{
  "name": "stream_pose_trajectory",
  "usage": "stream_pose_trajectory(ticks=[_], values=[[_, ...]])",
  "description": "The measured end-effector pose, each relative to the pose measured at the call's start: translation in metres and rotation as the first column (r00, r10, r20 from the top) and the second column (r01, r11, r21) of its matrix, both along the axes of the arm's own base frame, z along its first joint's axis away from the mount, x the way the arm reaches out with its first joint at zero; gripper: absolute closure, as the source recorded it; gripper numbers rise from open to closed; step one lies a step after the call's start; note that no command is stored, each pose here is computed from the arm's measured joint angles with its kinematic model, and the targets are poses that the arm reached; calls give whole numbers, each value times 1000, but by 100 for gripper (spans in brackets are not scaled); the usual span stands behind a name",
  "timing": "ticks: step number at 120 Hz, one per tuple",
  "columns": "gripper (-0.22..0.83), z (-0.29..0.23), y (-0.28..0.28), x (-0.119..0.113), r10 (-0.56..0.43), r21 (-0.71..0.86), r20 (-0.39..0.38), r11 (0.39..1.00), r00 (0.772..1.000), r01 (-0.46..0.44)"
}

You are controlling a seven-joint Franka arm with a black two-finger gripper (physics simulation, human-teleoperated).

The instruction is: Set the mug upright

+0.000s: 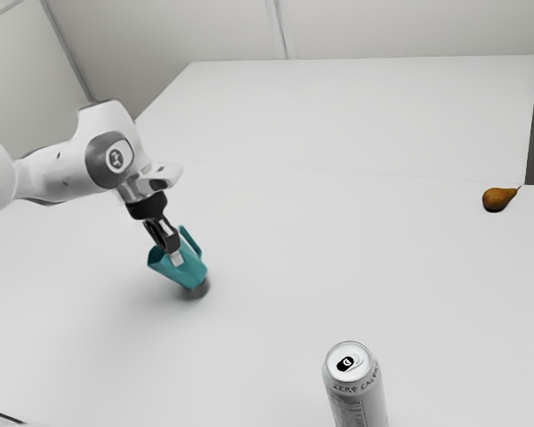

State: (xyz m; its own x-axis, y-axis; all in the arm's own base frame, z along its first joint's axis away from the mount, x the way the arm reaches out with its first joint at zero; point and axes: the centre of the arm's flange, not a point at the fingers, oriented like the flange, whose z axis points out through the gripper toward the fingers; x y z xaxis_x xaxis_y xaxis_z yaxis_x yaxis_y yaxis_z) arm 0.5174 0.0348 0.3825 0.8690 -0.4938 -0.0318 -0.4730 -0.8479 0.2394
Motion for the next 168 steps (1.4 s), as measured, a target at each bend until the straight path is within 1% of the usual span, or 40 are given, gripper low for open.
stream_pose_trajectory(ticks=[17,31,37,49,56,85,95,106,128,149,168], values=[[78,3,-42,11,-62,113,35,992,997,58],[78,1,-56,17,-71,178,51,982,996,61],[78,1,-46,23,-47,198,54,980,997,35],[78,3,1,32,65,216,51,974,997,-75],[78,4,12,35,102,227,46,968,994,-110],[78,-1,-1,36,153,259,15,954,988,-152],[78,-3,-4,43,161,267,3,951,987,-156],[78,-7,-7,46,173,277,-13,947,985,-163],[78,-15,-9,46,207,289,-41,939,977,-187],[70,-19,-10,46,226,303,-46,931,973,-202],[57,-6,-17,45,232,317,-18,924,973,-215]])
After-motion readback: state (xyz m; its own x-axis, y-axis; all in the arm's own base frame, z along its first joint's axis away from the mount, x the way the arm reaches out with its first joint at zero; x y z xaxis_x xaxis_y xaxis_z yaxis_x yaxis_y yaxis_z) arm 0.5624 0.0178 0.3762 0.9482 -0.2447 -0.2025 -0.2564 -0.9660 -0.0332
